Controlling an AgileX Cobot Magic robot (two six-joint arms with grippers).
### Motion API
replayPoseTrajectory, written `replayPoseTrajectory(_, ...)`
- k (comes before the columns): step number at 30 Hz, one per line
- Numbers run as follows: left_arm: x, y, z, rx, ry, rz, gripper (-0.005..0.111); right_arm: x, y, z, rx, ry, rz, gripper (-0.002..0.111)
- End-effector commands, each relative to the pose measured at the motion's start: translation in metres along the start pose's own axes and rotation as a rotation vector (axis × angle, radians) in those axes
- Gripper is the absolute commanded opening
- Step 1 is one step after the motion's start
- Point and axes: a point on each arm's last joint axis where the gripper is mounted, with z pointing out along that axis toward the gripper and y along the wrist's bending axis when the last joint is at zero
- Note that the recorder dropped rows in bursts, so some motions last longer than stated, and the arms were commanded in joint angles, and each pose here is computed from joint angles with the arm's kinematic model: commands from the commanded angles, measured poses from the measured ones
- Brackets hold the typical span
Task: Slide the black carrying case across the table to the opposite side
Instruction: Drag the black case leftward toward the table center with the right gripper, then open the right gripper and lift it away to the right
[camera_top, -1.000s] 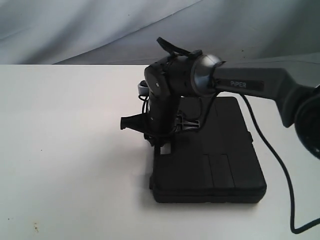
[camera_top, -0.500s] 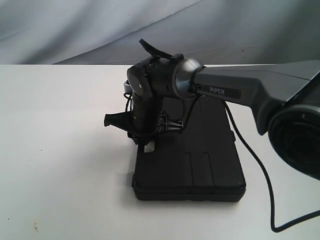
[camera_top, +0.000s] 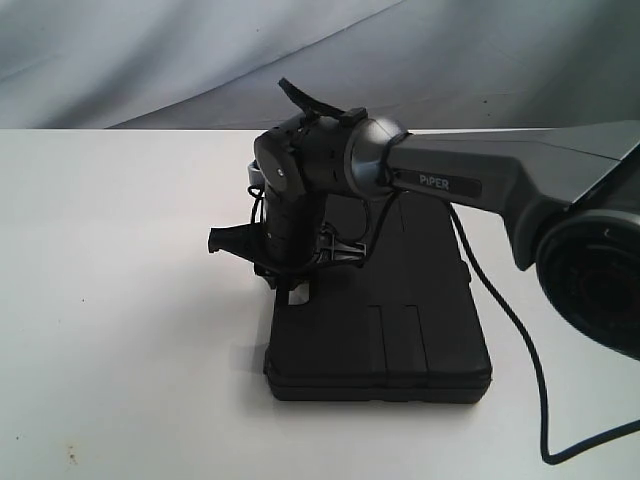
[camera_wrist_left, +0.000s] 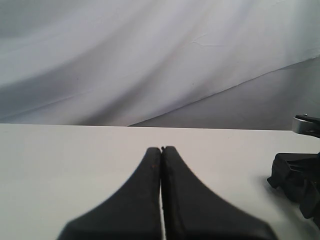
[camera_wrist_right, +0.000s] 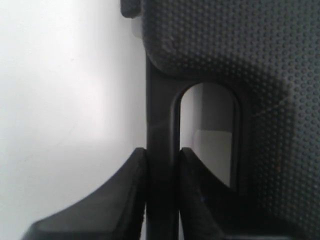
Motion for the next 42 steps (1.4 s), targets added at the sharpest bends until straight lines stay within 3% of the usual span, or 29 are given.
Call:
replayPoseTrajectory(1, 0.001, 0.0, 0.0, -0.002, -0.006, -0.009, 0.0, 0.006, 0.006, 0.005, -0.027, 0.019, 0.021, 0.032)
replayPoseTrajectory(4, 0.001, 0.0, 0.0, -0.002, -0.006, -0.009, 0.0, 0.005, 0.006, 0.002, -0.027, 0.013, 0.017, 0.036)
replayPoseTrajectory(20, 0.001, 0.0, 0.0, -0.002, -0.006, -0.009, 0.0, -0.001, 0.004, -0.031, -0.016, -0.034, 0.011, 0.037)
replayPoseTrajectory(25, 0.001, 0.0, 0.0, -0.002, -0.006, -0.009, 0.0, -0.003, 0.0, -0.051, 0.025, -0.058, -0.004, 0.037)
replayPoseTrajectory(42, 0.001, 0.0, 0.0, -0.002, -0.006, -0.009, 0.0, 0.0, -0.002, -0.148, -0.04, -0.199, -0.027, 0.037)
